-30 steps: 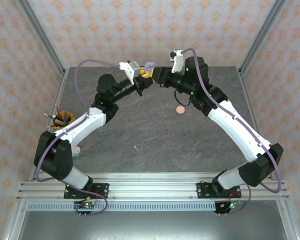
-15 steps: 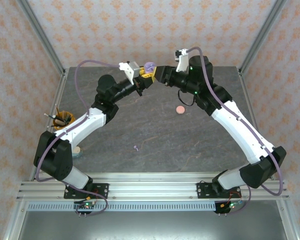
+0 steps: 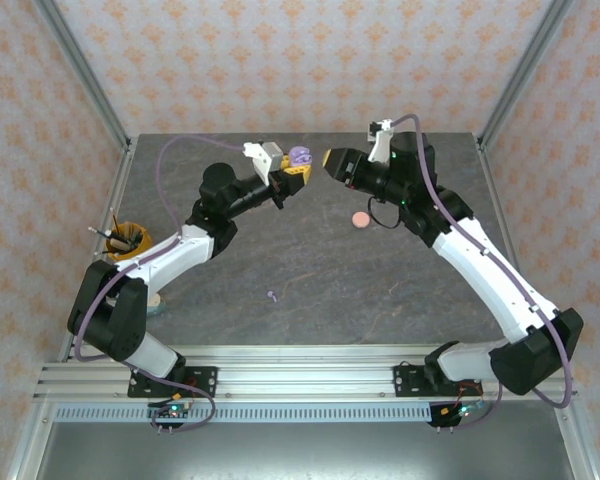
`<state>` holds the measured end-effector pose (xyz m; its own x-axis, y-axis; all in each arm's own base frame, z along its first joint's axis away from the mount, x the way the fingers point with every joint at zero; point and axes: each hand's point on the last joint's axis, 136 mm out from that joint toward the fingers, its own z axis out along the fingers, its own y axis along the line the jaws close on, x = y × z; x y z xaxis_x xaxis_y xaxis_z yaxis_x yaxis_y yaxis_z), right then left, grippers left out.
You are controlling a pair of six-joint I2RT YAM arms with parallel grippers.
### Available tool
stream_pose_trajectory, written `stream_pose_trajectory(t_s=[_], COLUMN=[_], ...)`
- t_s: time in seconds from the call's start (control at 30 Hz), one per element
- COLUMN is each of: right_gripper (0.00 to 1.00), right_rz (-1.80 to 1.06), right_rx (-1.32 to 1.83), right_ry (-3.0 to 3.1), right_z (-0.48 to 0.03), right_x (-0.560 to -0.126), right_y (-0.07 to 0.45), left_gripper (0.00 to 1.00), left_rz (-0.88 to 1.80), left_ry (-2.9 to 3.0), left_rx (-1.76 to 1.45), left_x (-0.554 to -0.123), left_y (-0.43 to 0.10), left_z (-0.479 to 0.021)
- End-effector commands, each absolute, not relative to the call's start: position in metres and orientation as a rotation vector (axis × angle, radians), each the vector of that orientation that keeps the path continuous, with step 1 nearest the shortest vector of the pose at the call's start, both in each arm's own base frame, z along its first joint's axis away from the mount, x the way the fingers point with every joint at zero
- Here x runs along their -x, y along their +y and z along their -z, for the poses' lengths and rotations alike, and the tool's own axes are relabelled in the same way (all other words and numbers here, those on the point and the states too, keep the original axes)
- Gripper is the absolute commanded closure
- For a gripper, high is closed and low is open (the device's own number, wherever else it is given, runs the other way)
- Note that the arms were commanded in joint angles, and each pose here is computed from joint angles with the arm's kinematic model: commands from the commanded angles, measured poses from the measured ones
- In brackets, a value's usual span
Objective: Insert the wireless bluetooth earbuds into the charging case
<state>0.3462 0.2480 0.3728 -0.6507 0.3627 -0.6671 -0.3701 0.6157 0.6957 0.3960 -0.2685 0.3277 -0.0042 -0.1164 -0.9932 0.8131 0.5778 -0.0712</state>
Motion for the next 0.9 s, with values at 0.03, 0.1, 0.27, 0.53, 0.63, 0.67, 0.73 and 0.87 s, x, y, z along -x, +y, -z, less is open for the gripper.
stream_pose_trajectory(t_s=[0.03,0.1,0.27,0.53,0.63,0.67,0.73,0.87], right_gripper=[0.55,0.55,0.55,0.58,0.59,0.59,0.6,0.62], right_rz=[-1.242,-1.269,-1.267,-1.141,-1.126,-1.123,-1.114,-1.106], right_rx=[0.035,0.04,0.052,0.06,0.064,0.065,0.062,0.065], right_ry=[1.951,1.956,1.977,1.999,2.003,2.002,2.005,2.003], right_z=[-0.388,-0.388,-0.381,-0.372,-0.37,-0.37,-0.368,-0.368], right_x=[-0.341,-0.341,-0.342,-0.355,-0.358,-0.359,-0.362,-0.364], right_y=[0.263,0.267,0.276,0.282,0.285,0.286,0.287,0.288], left_gripper=[1.0,1.0,1.0,1.0,1.0,1.0,1.0,1.0], left_rz=[0.838,0.838,0.845,0.857,0.86,0.861,0.862,0.866], left_ry=[1.353,1.358,1.361,1.36,1.356,1.356,1.356,1.354], left_rx=[-0.648,-0.649,-0.653,-0.659,-0.663,-0.664,-0.665,-0.666], left_x=[-0.386,-0.386,-0.386,-0.384,-0.383,-0.383,-0.383,-0.382], left_y=[-0.269,-0.269,-0.271,-0.276,-0.276,-0.277,-0.277,-0.277], left_z=[-0.338,-0.337,-0.335,-0.336,-0.338,-0.338,-0.338,-0.339])
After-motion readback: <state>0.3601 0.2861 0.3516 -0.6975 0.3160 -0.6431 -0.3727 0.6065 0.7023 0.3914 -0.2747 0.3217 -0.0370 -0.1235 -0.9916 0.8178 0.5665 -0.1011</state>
